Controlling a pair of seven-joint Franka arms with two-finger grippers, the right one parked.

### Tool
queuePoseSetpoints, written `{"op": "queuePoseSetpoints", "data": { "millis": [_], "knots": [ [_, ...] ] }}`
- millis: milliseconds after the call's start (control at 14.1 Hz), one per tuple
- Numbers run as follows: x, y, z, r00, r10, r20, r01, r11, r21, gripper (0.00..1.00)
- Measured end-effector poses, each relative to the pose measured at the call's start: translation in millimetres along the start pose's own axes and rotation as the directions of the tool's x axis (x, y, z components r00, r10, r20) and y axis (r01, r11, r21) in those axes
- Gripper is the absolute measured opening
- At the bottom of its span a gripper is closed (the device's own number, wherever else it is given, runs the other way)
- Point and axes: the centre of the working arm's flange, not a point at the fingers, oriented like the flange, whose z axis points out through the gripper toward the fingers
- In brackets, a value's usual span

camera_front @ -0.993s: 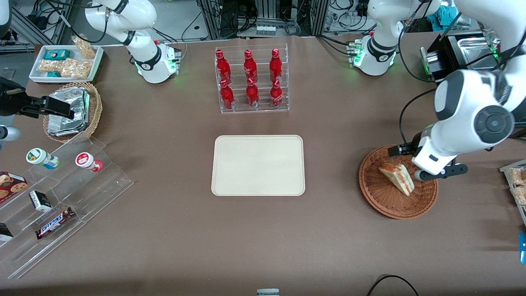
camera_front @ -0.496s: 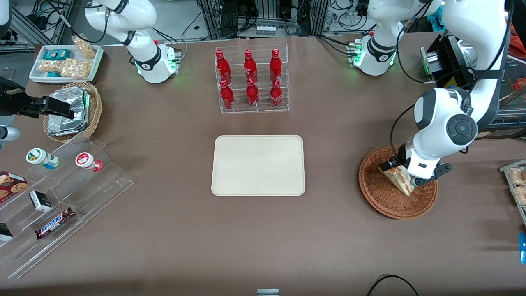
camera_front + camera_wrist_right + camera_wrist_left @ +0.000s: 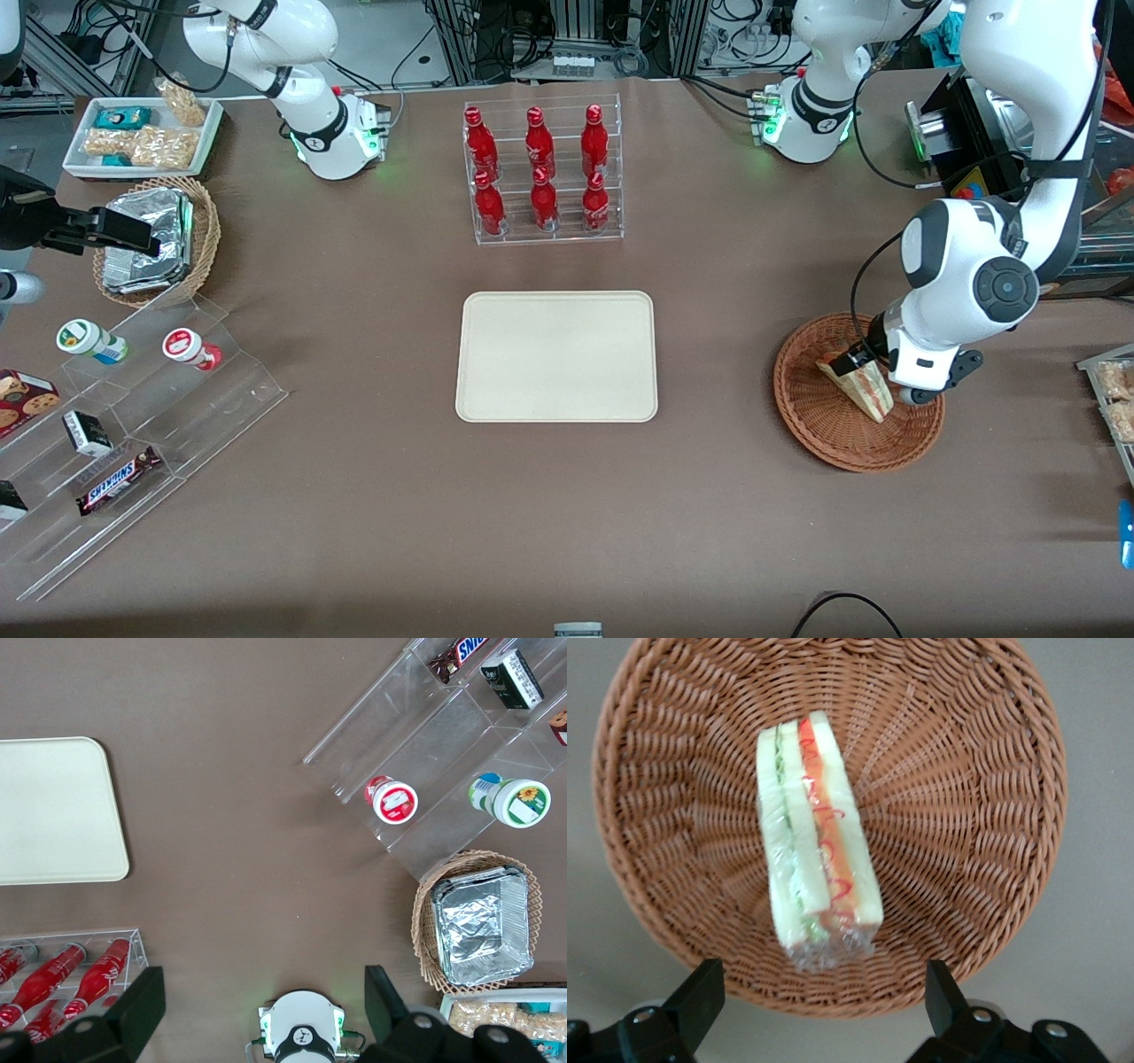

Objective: Place sandwich from basket to tray
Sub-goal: 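Lower the left gripper and close it on the wrapped sandwich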

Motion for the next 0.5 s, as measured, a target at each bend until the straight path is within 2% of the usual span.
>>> {"op": "queuePoseSetpoints", "data": {
  "millis": [213,496],
  "knots": [
    [9,-6,20,1.000,-0.023,0.002,0.023,1.000,-0.004,1.00],
    [19,-8,37,0.999,-0.036,-0.015,0.036,0.999,-0.024,1.00]
  ]
}}
